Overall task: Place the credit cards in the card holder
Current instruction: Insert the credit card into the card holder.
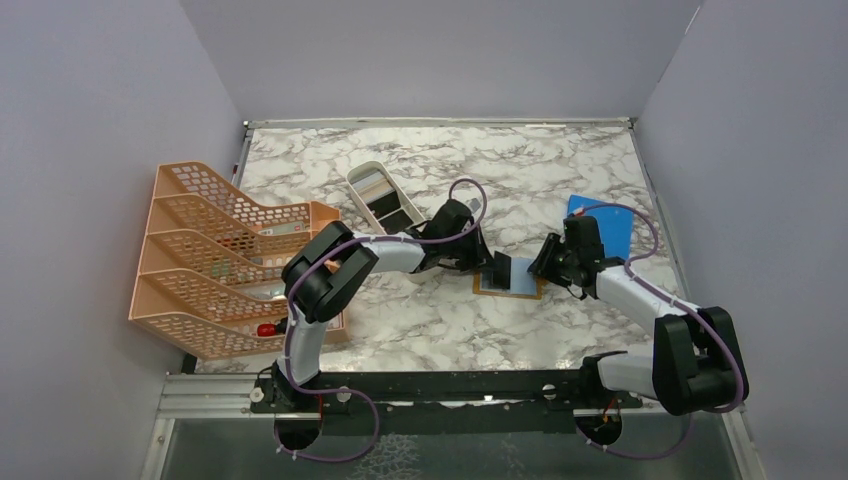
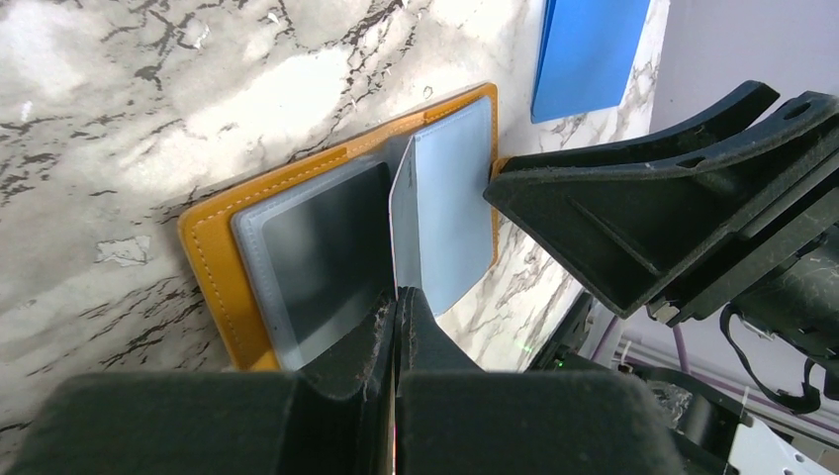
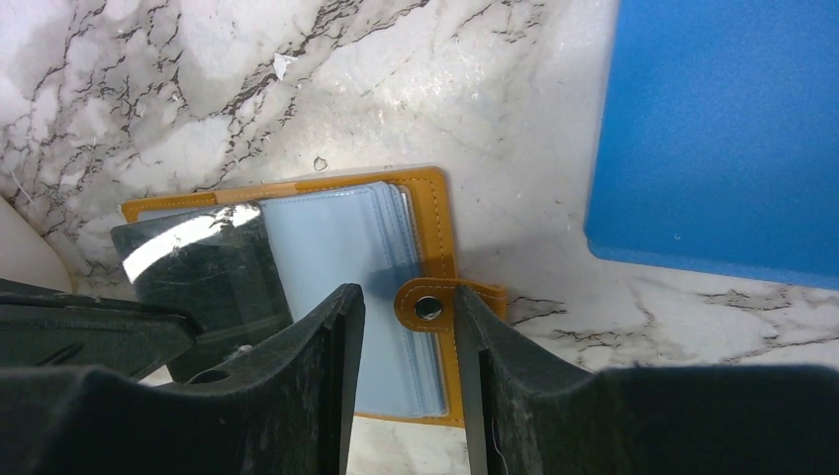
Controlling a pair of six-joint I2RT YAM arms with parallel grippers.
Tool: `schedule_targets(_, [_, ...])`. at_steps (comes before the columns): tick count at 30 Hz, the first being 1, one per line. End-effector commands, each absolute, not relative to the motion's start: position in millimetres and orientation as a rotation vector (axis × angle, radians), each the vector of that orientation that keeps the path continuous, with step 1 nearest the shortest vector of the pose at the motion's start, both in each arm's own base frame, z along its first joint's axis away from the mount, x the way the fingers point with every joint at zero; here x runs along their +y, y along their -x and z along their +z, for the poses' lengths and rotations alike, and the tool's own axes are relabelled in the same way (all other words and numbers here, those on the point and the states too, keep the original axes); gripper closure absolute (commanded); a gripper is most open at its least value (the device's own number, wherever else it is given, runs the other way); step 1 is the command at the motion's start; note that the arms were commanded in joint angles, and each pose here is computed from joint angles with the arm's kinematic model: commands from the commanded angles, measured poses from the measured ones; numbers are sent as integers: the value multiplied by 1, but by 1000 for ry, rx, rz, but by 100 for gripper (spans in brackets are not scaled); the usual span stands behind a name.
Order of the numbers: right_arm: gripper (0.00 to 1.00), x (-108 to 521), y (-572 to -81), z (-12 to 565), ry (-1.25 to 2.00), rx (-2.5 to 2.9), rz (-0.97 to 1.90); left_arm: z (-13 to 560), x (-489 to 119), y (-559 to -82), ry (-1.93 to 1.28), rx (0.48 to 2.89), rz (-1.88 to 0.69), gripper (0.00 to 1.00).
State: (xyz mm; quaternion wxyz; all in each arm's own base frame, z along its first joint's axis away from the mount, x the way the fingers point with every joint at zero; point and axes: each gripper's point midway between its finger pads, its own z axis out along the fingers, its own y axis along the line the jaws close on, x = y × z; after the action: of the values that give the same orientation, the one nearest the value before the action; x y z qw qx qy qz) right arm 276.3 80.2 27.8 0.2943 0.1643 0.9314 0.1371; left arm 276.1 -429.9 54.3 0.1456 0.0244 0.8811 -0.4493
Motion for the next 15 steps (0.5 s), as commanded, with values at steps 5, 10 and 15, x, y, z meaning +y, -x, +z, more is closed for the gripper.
schedule_targets(5, [57, 93, -260, 13, -475, 2523, 479, 32, -438, -264, 8, 2596, -1314, 100])
schedule_targets(10, [57, 100, -254, 8, -500, 2532, 532, 25, -430, -268, 40, 2617, -1230, 100])
schedule_targets(15, [57, 100, -255, 10, -502, 2526, 536, 25, -438, -265, 62, 2612, -1284, 100])
